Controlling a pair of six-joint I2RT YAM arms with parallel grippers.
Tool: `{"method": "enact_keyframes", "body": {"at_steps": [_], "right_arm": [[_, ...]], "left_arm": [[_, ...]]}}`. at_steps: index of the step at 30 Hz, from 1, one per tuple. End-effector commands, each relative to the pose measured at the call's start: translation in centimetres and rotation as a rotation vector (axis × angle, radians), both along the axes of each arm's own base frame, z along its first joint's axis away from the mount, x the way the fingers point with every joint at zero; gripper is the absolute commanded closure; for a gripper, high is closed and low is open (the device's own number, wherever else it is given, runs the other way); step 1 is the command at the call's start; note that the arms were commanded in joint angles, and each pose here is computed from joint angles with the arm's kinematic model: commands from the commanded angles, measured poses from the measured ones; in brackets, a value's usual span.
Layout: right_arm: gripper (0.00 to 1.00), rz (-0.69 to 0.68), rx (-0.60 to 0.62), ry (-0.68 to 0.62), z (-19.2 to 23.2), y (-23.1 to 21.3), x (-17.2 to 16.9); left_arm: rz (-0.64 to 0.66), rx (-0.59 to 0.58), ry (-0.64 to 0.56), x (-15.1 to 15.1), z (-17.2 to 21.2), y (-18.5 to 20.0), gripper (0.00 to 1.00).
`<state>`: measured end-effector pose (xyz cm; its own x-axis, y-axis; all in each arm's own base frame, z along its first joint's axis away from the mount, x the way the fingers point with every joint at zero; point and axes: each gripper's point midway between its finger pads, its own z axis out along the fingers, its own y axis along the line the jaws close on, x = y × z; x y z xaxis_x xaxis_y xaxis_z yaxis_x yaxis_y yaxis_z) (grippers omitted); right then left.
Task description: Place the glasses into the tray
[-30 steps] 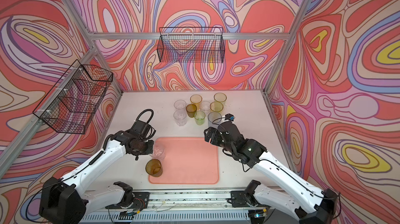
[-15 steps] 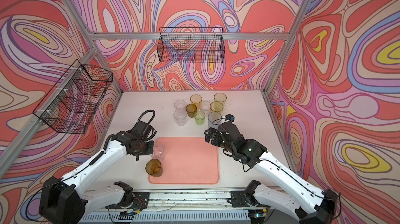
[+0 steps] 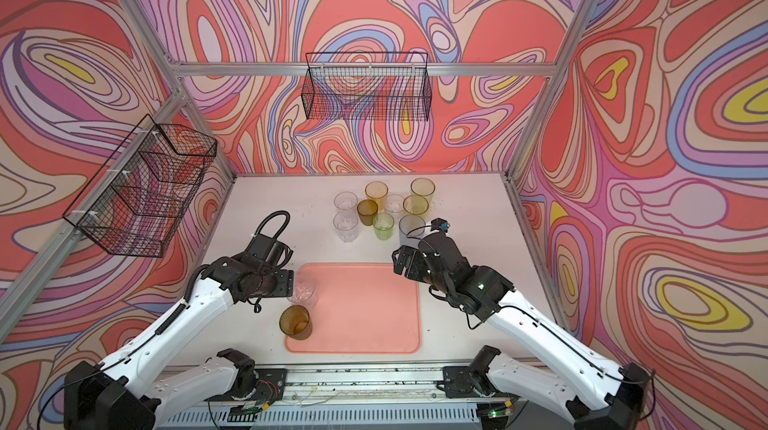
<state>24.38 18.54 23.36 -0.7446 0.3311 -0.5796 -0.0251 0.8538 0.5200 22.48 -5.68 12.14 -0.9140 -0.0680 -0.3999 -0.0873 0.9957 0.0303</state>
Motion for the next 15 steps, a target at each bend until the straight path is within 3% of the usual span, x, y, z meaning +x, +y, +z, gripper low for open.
{"method": "enact_keyframes", "body": {"at_steps": [1, 15], "right_arm": [[0.02, 0.011, -0.024, -0.003, 1.0, -0.1, 0.1], [0.02, 0.059, 0.024, -0.022, 2.6, 2.3, 1.5]], "left_arm": [[0.037, 0.059, -0.049, -0.2, 1.5, 1.4, 0.00], [0.032, 0.104, -0.121, 1.0, 3.3, 2.3, 0.00]]}}
